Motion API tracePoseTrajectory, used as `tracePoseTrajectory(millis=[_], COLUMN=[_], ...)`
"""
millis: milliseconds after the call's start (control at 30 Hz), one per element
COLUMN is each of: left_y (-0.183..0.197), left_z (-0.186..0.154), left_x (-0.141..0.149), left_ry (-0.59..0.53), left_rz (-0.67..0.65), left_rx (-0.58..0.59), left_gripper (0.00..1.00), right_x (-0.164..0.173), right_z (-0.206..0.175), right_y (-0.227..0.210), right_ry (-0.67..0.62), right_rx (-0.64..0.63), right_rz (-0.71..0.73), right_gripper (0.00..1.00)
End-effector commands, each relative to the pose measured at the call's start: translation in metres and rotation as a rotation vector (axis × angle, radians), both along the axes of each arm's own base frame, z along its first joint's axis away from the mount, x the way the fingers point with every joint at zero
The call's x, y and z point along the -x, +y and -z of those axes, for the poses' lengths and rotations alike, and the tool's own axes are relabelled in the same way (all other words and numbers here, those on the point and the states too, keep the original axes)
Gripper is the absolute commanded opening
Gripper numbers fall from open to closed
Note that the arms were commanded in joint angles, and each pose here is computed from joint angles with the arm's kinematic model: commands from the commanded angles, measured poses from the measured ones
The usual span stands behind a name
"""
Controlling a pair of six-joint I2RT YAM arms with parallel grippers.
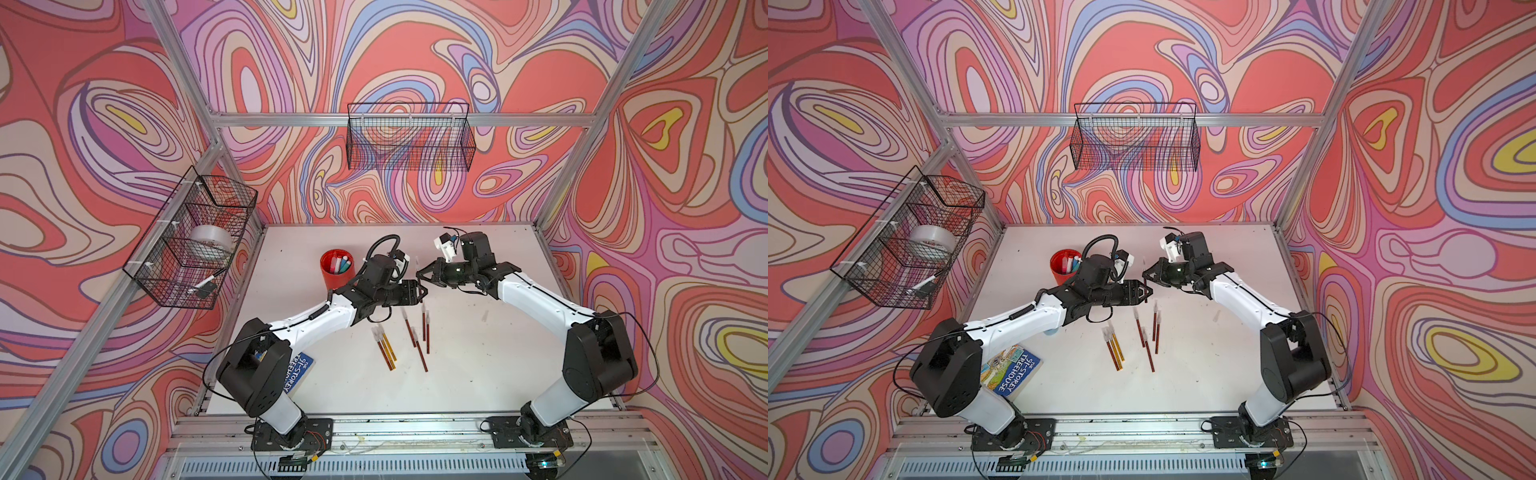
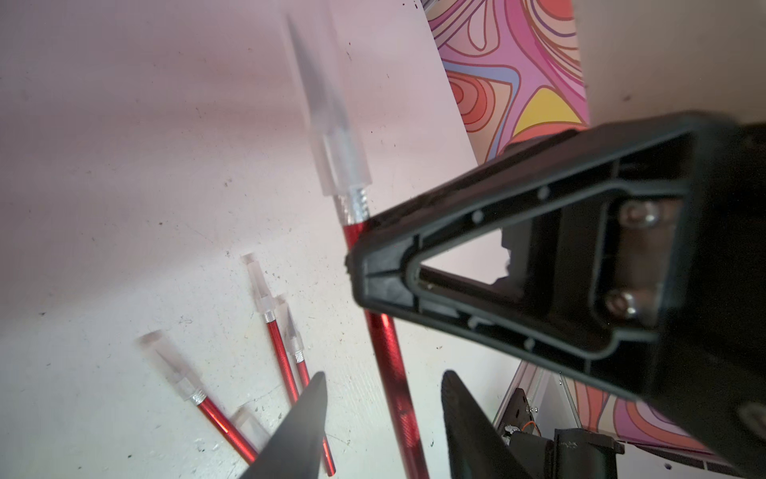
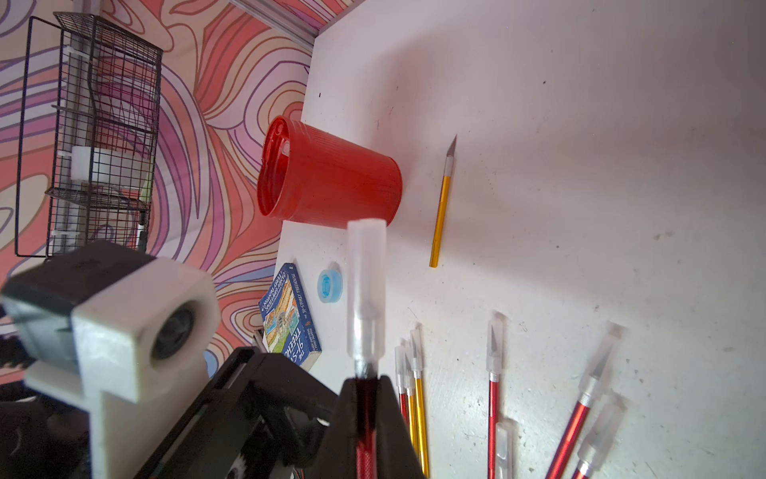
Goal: Remove protective caps from carving knives
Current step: Remove the protective sleeve from the carving knife.
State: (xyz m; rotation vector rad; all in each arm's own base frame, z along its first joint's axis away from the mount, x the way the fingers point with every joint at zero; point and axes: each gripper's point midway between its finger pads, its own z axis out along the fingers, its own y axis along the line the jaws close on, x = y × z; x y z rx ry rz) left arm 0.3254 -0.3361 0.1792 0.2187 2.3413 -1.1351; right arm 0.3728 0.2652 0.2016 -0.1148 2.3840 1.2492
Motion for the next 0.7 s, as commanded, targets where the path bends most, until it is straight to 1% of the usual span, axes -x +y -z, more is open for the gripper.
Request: tracePoseTrajectory(millis=[0,100,167,233,333,533,567,600,667], left_y=[0.003,-0.002,-0.004,-0.005,-0.005,-0.005,-0.004,-0.003,-0.002], left_z=[-0.007,-0.013,-0.017,-0.019,-0.021,-0.022,-0.021,-0.021,-0.020], left_x=[0.001,-0.001,-0.003,-0.005,-0.006,-0.004,-0.003,-0.003,-0.002], left_ry=[-0.018,-0.023,-0.032,-0.037,-0.041,-0.039,-0.038,-0.037,-0.036], left_rz=[-0.006,0.014,0.018,0.017,0.018,0.015,0.012,0.009,0.006], left_rx=[-0.008,-0.007,-0.006,-0.008,-0.007,-0.002,-0.006,-0.006,-0.009], left_gripper=[0.43,0.41,0.34,0.25,0.14,0.03,0.01,0.00,0.00], right_x=[0.001,0.005,0.009,0.012,0.015,0.014,0.014,0.013,0.010], right_z=[-0.025,-0.021,-0.019,-0.018,-0.016,-0.019,-0.020,-0.021,-0.023], right_y=[0.003,0.001,0.000,-0.001,-0.002,-0.002,-0.002,-0.002,-0.002], right_ry=[-0.051,-0.044,-0.042,-0.039,-0.036,-0.048,-0.054,-0.058,-0.067], right_rx=[-0.041,-0.038,-0.038,-0.038,-0.039,-0.051,-0.051,-0.051,-0.049], right_rz=[-0.018,-0.021,-0.022,-0.021,-0.022,-0.021,-0.020,-0.020,-0.011], right_gripper=[0.00,0.00,0.00,0.00,0.00,0.00,0.05,0.12,0.31])
